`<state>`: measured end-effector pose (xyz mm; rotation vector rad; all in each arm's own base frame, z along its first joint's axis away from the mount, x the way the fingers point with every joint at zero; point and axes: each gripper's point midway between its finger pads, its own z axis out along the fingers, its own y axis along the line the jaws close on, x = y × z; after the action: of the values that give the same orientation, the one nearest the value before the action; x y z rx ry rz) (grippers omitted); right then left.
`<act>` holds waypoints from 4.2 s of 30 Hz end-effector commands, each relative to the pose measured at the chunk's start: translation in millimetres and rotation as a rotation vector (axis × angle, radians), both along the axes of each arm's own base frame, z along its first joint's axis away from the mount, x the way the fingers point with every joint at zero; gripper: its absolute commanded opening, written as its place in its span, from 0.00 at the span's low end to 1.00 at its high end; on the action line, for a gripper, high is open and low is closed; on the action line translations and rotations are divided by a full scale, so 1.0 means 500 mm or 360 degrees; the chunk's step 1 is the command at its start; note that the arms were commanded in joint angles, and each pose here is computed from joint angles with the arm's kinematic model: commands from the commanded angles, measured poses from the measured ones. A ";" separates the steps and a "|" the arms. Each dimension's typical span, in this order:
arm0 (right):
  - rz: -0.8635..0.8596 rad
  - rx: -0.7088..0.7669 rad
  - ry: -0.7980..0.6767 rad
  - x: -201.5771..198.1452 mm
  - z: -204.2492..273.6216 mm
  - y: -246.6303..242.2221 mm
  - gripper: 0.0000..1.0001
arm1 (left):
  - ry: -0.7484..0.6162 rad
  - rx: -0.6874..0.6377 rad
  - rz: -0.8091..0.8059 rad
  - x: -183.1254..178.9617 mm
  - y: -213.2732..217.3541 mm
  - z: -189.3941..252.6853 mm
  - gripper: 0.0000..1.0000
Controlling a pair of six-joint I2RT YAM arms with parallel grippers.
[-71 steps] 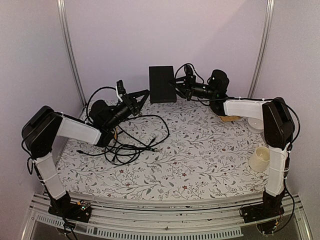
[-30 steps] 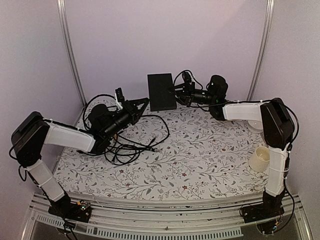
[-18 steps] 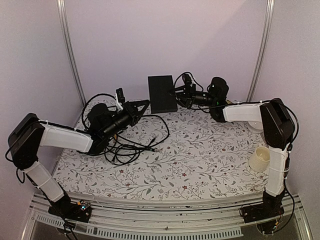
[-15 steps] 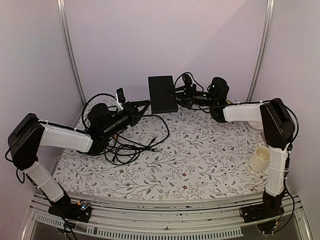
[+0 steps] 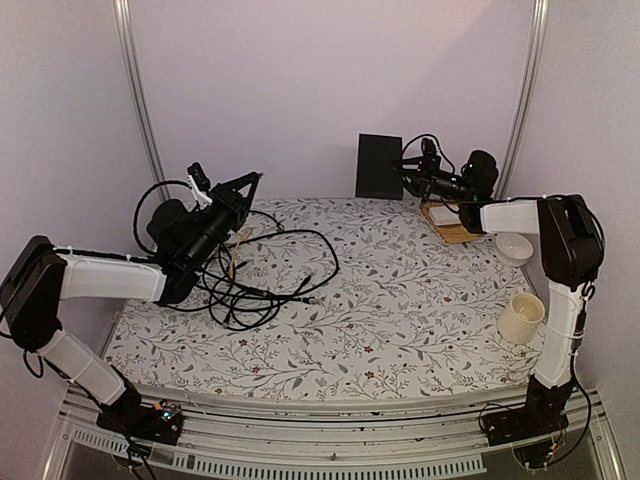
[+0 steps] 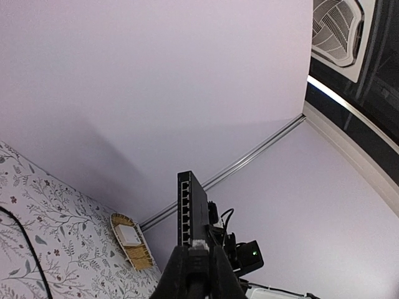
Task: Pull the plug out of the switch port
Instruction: Place the connector at the corner of the board, then move the switch port to the center of the board.
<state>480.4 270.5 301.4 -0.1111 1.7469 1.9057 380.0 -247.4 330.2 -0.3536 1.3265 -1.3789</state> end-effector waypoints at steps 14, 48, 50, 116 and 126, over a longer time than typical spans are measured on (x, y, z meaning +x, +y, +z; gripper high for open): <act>0.0044 -0.0093 0.0003 -0.054 -0.040 0.029 0.02 | 0.0542 0.0058 0.0122 0.116 0.094 -0.185 0.00; -0.0096 -0.0737 0.0470 -0.019 -0.445 0.075 0.02 | 0.0889 0.0096 0.0010 0.191 0.212 -0.264 0.69; -0.0094 -0.0748 0.0499 -0.018 -0.460 0.079 0.02 | 0.0854 0.0137 -0.0023 0.178 0.198 -0.248 0.69; -0.0134 -0.1338 0.0789 -0.127 -0.639 0.257 0.75 | 0.0634 0.0815 -0.0513 0.014 -0.046 -0.252 0.74; -0.0537 -0.1268 0.0700 -0.103 -0.552 0.097 0.66 | 0.0642 0.1177 -0.0765 -0.018 -0.173 -0.336 0.73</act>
<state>421.9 369.4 37.1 0.1708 2.5476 1.1458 385.7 -307.2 183.4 0.0471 2.1598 -1.1905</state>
